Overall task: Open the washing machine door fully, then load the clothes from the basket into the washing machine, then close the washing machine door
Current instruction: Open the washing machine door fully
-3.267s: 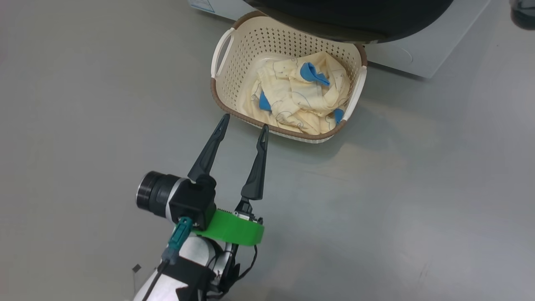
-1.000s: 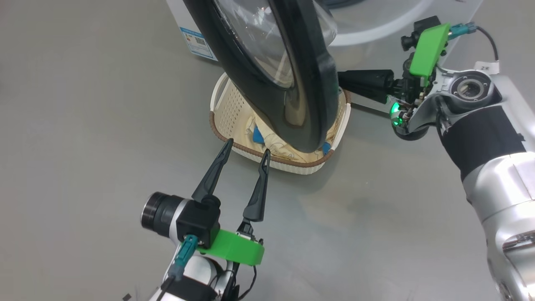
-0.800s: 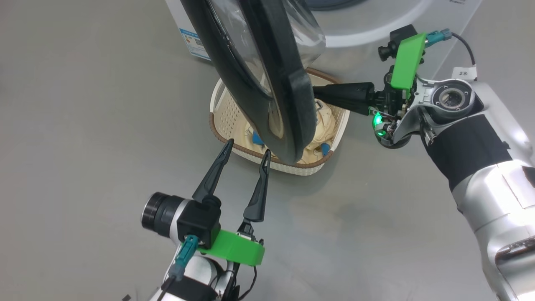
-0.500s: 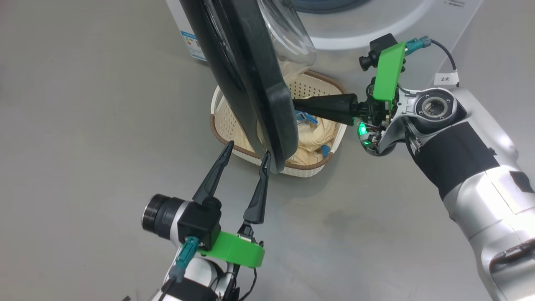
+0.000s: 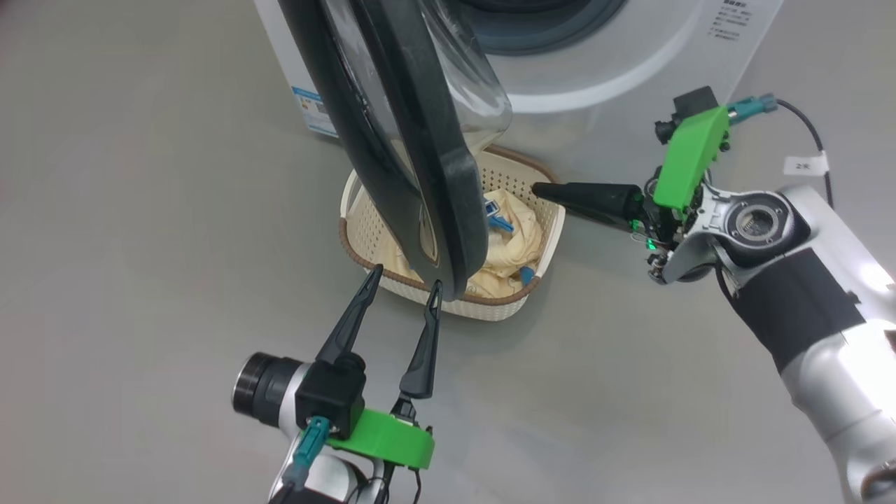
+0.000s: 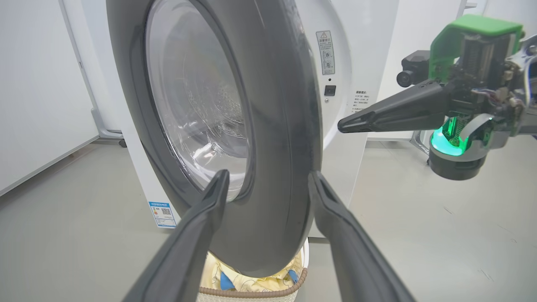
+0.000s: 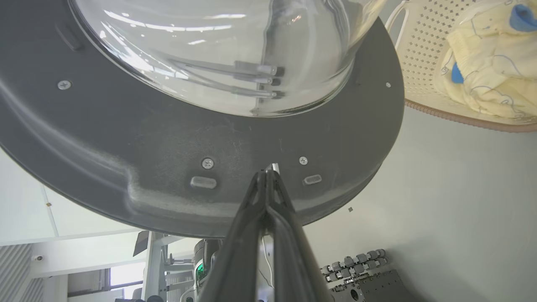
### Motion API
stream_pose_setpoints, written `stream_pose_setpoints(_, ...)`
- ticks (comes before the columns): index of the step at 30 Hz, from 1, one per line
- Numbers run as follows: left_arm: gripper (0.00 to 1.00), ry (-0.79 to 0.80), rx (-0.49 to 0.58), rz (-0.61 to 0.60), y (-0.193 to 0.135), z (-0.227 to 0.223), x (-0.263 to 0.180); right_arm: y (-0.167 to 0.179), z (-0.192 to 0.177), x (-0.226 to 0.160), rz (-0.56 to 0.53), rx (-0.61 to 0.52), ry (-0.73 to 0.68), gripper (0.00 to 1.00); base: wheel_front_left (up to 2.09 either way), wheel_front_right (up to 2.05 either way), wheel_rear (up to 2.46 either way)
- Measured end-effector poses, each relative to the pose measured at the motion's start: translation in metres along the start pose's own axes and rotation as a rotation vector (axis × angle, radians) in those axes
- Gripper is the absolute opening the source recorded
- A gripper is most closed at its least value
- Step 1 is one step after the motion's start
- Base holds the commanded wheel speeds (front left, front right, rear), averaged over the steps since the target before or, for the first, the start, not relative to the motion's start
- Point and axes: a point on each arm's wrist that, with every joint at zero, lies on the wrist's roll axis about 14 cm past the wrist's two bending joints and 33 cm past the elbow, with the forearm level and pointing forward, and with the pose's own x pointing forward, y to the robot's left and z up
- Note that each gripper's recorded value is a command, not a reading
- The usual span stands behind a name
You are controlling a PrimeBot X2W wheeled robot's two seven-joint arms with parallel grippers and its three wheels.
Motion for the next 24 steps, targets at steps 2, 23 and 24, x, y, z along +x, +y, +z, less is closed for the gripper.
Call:
stream_pose_setpoints(2,1.0,-0.003,0.001,-0.004,-0.002,0.001,-0.002,-0.006,0.003,-0.013,-0.034,-0.035,-0.063,0.0,0.0,0.0,0.0)
stream_pose_setpoints(23,1.0,-0.061,0.034,-0.066,-0.019,0.017,-0.012,-0.017,0.007,-0.191,-0.465,-0.832,-0.78,0.0,0.0,0.0,0.0)
stream_pose_setpoints(24,1.0,-0.062,0.032,-0.072,-0.021,0.017,-0.012,-0.021,0.006,-0.201,-0.501,-0.855,-0.801,0.0,0.0,0.0,0.0)
